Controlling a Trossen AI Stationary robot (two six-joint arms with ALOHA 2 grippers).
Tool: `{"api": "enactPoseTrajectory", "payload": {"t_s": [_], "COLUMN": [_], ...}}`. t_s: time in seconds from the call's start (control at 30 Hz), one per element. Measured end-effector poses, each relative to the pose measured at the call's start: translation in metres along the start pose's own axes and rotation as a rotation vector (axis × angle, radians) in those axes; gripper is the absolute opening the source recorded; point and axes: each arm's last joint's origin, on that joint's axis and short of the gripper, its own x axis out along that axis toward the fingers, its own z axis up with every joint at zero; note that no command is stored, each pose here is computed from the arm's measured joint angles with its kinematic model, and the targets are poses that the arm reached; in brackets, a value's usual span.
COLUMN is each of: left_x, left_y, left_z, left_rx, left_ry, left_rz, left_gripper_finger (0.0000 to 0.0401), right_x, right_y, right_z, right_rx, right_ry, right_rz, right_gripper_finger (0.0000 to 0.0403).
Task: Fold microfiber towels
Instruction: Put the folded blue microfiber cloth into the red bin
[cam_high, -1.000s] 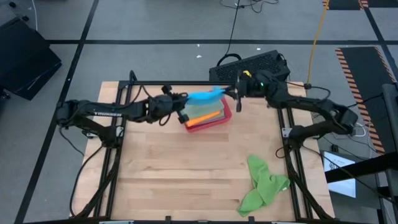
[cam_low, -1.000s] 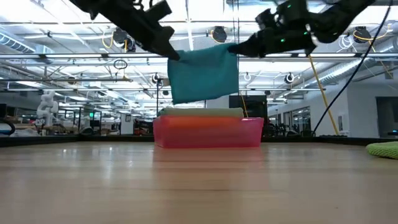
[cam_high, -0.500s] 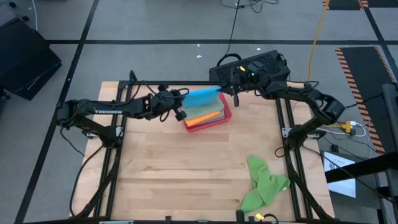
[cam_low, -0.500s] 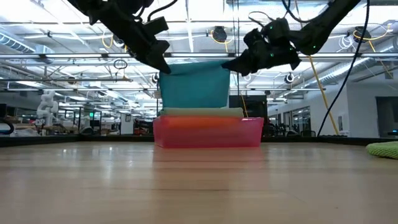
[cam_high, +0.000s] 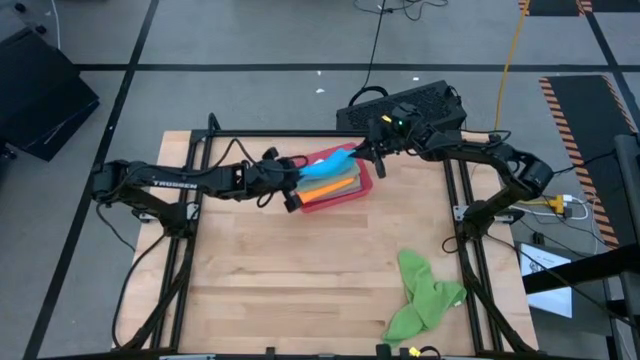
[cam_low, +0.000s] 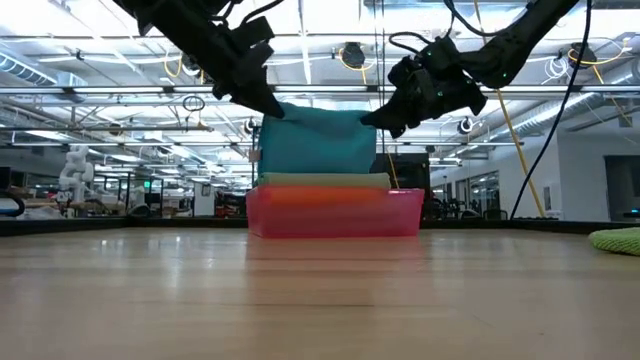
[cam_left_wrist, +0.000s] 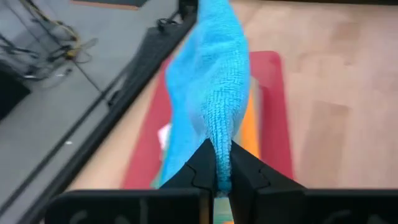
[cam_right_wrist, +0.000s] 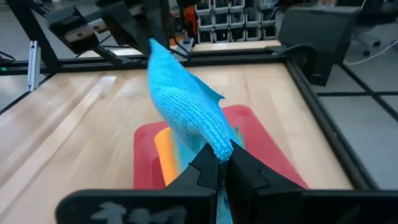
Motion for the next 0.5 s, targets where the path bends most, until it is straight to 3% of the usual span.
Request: {"api": "enactPoseTrajectory", "payload": {"t_s": [0.27, 0.5], "left_x": [0.0001, -0.0012], "left_y": [-0.0056, -0.0096], "left_z": [-0.0051, -0.0060], "left_rx": [-0.061, -0.088], "left_ry": [0.049, 0.060], "left_rz": [-0.068, -0.112], "left_gripper_finger": [0.0006, 0.0028], "right_x": [0.0000, -0.0004], "right_y": [0.0013, 0.0038], "right_z": [-0.0042, -0.0068], "right_rx": [0.036, 0.064], "right_ry": [0.033, 0.043], "right_rz": [0.013, 0.076], "right_gripper_finger": [0.0004, 0.0004]}}
